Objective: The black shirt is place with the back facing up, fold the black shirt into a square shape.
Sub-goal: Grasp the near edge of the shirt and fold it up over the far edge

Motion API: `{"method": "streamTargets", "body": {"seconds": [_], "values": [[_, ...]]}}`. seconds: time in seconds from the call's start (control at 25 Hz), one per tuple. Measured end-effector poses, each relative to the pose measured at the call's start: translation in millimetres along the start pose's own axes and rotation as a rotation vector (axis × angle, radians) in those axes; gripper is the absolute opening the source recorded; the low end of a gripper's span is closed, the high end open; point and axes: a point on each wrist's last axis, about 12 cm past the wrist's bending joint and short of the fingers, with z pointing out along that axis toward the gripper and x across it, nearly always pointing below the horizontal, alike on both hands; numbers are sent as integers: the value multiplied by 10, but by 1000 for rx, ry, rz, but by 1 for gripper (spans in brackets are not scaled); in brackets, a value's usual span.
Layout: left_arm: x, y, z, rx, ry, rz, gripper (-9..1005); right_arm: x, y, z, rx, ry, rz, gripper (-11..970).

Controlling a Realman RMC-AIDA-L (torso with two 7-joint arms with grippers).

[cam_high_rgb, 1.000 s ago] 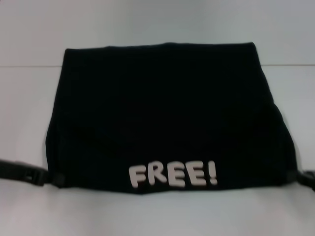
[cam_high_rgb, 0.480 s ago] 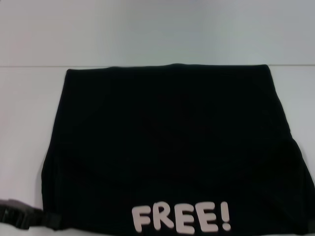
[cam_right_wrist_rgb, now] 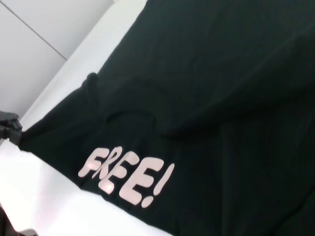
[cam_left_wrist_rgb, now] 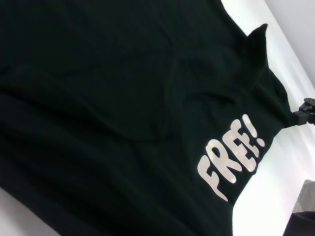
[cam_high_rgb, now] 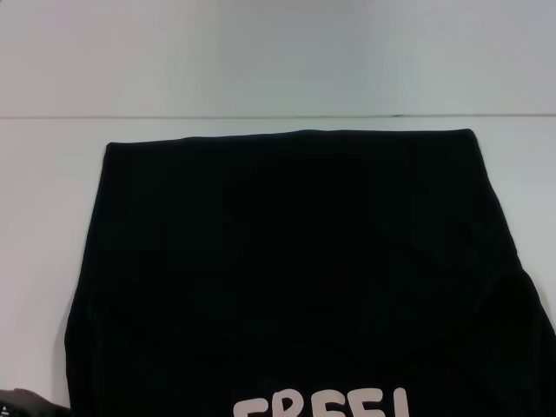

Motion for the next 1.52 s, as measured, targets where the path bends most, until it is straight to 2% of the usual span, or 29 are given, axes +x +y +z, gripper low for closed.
{"method": "streamTargets", "body": {"seconds": [0.28,0.52,0.72,0.96,1.16,1.32,1.52], "values": [[-104,-11,-5,3,2,10,20,-55,14,18,-16,-26,-5,20],[-430,-21,-73,-19,-20,53,21,-251,-17,9,-8,-94,-35,20],[-856,30,-96,-93,-82,79,21,-669,-73,55,14,-160,-103,20],[-1379,150,-83,-251,-178,70,20,-1207,-166,226,95,-196,-162,20],[-1656,274,-102,-399,-293,42,21,-1615,-243,443,190,-214,-174,20],[-1798,357,-73,-511,-335,37,21,-1899,-307,606,288,-218,-172,20],[-1922,430,-1,-640,-370,52,20,-2231,-313,820,384,-218,-179,20]]}}
